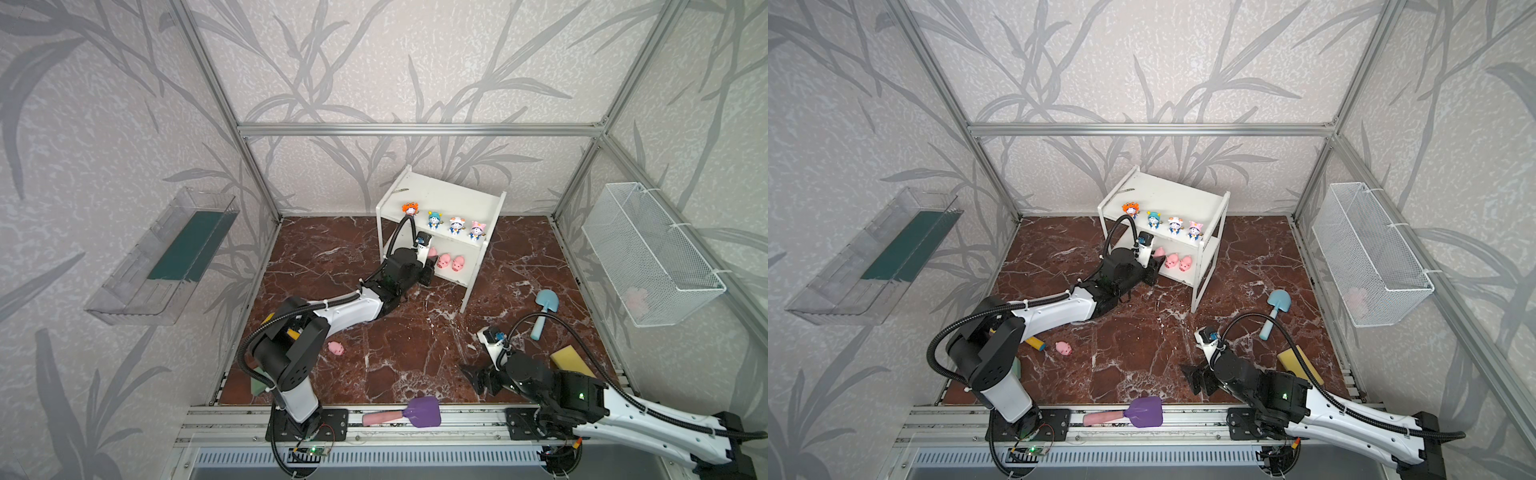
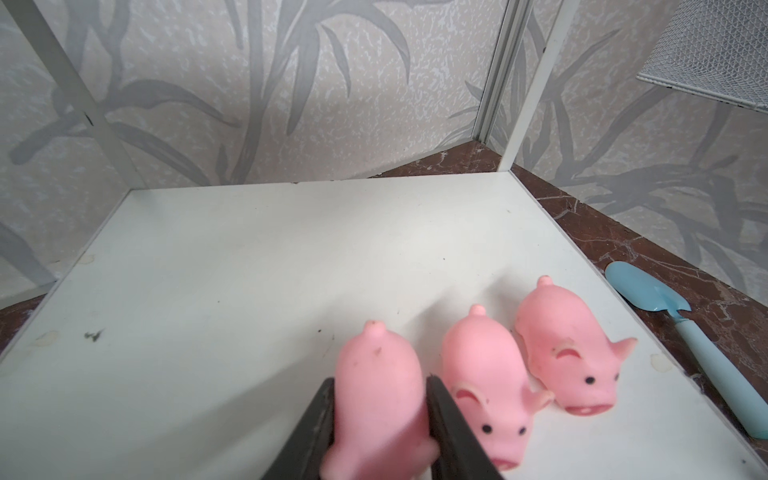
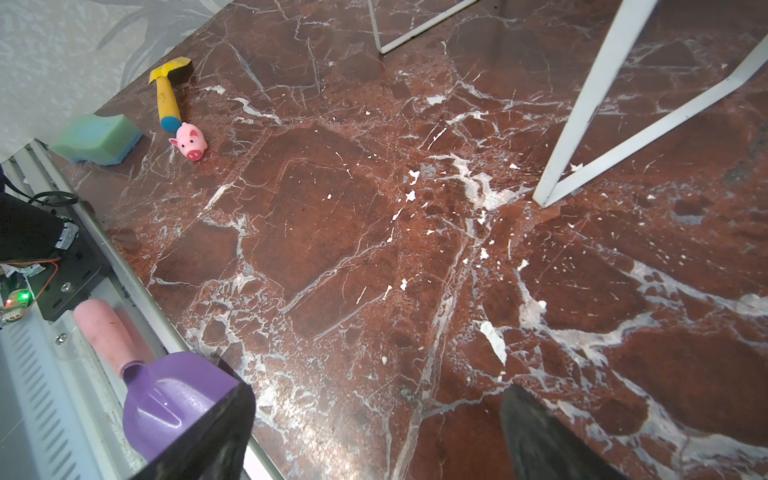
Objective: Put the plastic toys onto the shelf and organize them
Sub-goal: 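Lower the pink pig beside the two pigs and open the left gripper, then withdraw the left gripper from the shelf toward the pink pig near the hammer, then lower the open left gripper around the pink pig and close it, then lift the pink pig off the floor with the left gripper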
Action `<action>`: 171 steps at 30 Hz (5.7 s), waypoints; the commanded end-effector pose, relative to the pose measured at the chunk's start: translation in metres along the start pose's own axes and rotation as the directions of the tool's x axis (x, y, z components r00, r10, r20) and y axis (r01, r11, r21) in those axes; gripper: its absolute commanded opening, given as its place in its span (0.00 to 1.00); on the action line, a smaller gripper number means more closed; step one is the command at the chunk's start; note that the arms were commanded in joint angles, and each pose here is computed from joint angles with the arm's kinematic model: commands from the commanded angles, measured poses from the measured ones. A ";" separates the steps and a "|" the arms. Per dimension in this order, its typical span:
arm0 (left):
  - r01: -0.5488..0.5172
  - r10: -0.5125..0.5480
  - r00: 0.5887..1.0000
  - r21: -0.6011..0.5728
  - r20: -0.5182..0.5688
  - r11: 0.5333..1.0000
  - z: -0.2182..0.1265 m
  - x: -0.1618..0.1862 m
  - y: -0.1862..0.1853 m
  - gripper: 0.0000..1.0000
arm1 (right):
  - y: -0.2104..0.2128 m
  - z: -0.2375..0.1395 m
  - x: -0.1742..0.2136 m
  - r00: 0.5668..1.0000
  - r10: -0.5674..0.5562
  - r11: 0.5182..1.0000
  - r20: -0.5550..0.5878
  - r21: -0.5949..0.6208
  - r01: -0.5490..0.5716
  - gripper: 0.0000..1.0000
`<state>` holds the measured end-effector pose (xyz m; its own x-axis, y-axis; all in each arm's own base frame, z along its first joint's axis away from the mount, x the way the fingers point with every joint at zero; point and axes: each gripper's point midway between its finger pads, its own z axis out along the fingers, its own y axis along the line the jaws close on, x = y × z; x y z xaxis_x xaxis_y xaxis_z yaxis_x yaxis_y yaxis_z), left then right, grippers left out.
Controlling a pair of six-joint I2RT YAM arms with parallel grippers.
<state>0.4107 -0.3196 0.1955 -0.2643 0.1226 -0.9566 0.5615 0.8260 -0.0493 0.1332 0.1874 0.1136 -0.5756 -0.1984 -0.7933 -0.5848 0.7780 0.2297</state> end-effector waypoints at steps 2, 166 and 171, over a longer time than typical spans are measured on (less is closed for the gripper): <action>0.004 -0.004 1.000 -0.027 0.013 1.000 0.002 -0.007 0.006 0.42 | -0.004 -0.001 0.001 1.000 -0.012 1.000 0.005 0.015 0.012 0.93; -0.036 -0.136 0.583 -0.193 -0.801 0.980 -0.145 0.261 -0.018 0.28 | -0.011 0.006 0.002 0.997 0.022 0.999 0.073 0.028 -0.024 0.95; -0.058 -0.082 0.598 -0.145 -0.797 0.988 -0.148 0.254 -0.024 0.75 | -0.011 0.005 0.002 0.997 0.023 0.999 0.075 0.026 -0.025 0.94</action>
<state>0.2419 -0.2486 0.0162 -0.8108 0.3556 -0.4649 0.4036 0.9149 -0.0041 0.1410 0.1842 0.1106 -0.5425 -0.1351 -0.8291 -0.5620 0.7919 0.2387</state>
